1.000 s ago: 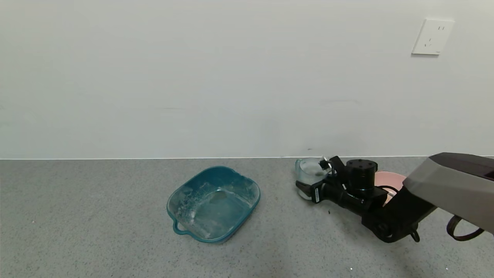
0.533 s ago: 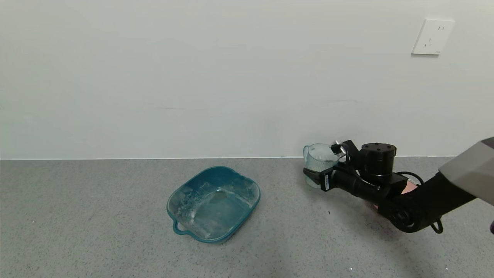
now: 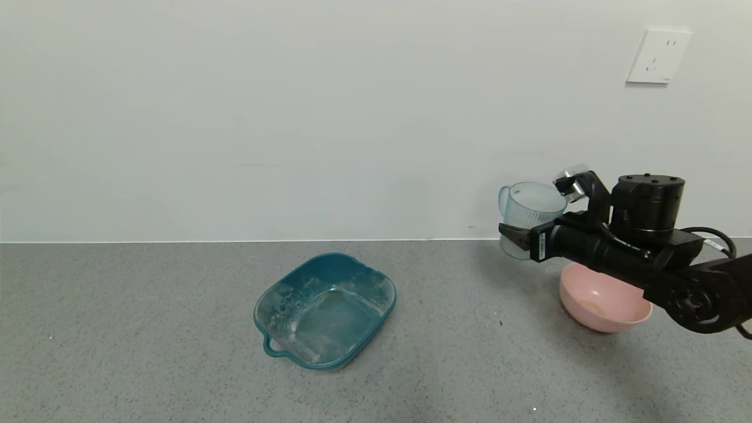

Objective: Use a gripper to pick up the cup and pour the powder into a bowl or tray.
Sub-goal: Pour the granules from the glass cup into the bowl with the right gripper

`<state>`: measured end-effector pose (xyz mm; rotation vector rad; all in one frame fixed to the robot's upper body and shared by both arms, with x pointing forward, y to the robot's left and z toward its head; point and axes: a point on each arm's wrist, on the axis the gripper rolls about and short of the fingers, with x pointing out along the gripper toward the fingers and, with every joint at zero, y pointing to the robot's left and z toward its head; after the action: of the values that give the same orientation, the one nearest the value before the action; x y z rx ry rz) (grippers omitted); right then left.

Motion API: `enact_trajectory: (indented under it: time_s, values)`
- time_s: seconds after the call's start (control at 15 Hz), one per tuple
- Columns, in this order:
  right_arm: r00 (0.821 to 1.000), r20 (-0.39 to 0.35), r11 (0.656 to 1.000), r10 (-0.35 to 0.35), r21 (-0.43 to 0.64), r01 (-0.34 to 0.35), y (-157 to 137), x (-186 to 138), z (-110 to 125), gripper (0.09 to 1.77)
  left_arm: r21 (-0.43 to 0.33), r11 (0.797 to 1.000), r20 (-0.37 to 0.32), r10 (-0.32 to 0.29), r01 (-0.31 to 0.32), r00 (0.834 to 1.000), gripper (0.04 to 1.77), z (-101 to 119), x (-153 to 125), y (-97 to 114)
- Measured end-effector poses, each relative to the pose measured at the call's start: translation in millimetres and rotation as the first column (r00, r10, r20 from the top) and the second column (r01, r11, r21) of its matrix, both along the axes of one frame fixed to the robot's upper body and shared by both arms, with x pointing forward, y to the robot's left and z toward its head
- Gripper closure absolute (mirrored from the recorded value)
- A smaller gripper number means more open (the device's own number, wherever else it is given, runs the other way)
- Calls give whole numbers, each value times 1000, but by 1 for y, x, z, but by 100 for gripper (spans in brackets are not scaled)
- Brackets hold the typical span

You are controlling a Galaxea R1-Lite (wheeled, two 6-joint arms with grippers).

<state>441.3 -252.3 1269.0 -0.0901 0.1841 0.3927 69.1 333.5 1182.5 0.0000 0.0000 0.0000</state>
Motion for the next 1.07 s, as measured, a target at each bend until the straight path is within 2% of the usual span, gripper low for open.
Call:
enact_trajectory:
  time_s: [0.47,0.67,1.07]
  values:
    - [991,49,988,-126,-79,129,-56,-15,12,49,0,1000,0,0,0,1000,5,0,0,0]
    - [983,43,974,-181,-131,185,-85,-23,11,49,0,1000,0,0,0,1000,5,0,0,0]
    - [973,55,935,-222,-270,229,-136,-41,3,49,0,1000,0,0,0,1000,5,0,0,0]
